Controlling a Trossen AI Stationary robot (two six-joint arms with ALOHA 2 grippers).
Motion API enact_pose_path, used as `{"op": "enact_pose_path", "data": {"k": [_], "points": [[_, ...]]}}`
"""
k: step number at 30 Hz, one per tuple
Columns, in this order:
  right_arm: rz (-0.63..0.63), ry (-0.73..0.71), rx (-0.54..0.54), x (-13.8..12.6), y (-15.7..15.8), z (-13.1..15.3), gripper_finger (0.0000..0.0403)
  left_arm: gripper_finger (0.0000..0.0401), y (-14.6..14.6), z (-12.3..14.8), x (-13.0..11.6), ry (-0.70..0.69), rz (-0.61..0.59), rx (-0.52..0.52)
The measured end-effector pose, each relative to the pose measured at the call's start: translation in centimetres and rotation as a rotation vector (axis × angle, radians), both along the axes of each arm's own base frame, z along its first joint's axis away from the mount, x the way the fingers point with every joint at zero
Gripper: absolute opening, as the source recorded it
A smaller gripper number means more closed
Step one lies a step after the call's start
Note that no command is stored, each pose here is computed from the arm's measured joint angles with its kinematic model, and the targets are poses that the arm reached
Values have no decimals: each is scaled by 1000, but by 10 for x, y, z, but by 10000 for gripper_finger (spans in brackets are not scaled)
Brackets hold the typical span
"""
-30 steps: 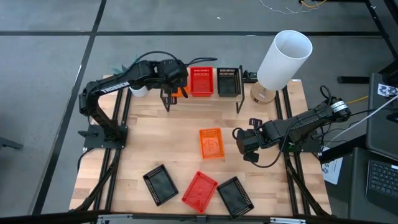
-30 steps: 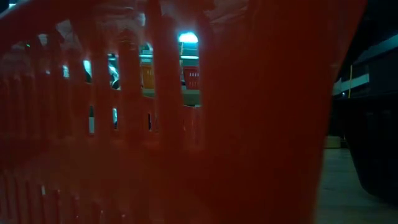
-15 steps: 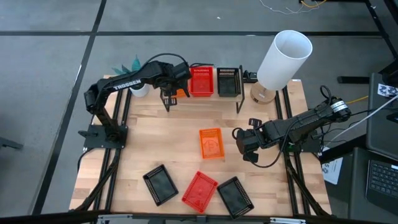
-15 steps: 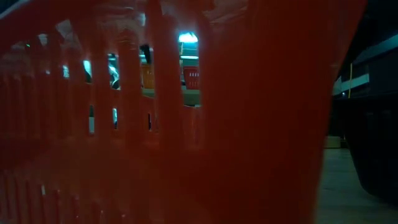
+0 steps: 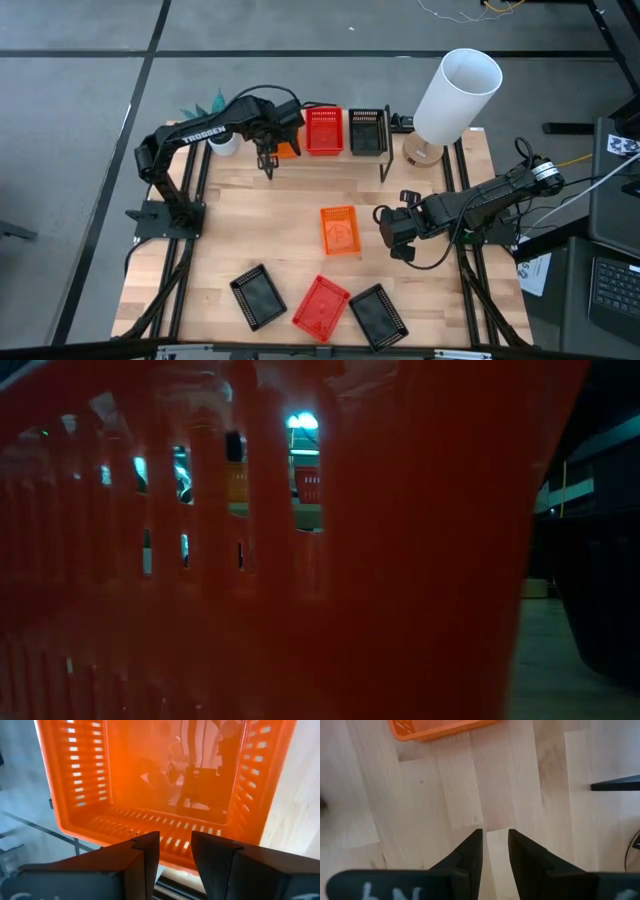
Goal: Stack baskets on shelf by color
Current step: Stack the left orange bin on the orange bin on the shelf, then stack the right black bin on the black bin on the shelf
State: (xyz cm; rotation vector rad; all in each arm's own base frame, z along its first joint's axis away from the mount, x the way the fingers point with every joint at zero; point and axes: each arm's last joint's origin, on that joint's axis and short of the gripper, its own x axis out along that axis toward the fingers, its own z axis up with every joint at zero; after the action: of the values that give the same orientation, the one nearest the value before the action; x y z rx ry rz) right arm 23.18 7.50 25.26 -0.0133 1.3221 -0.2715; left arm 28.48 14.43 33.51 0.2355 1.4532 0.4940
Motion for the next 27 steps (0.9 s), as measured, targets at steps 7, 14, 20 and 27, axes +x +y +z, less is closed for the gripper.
{"op": "enact_pose_path", "data": {"k": [7,14,20,27], "points": [[1,-5,2,0,0,0,91,105,-5,7,7,-33,-24,54],[2,-65,6,6,2,1,91,105,-33,48,14,-180,-15,94],[153,-259,58,33,12,2,91,105,-69,52,5,-152,44,-117],[179,-179,43,38,14,-12,91,105,-110,40,1,-133,-3,-340]]}}
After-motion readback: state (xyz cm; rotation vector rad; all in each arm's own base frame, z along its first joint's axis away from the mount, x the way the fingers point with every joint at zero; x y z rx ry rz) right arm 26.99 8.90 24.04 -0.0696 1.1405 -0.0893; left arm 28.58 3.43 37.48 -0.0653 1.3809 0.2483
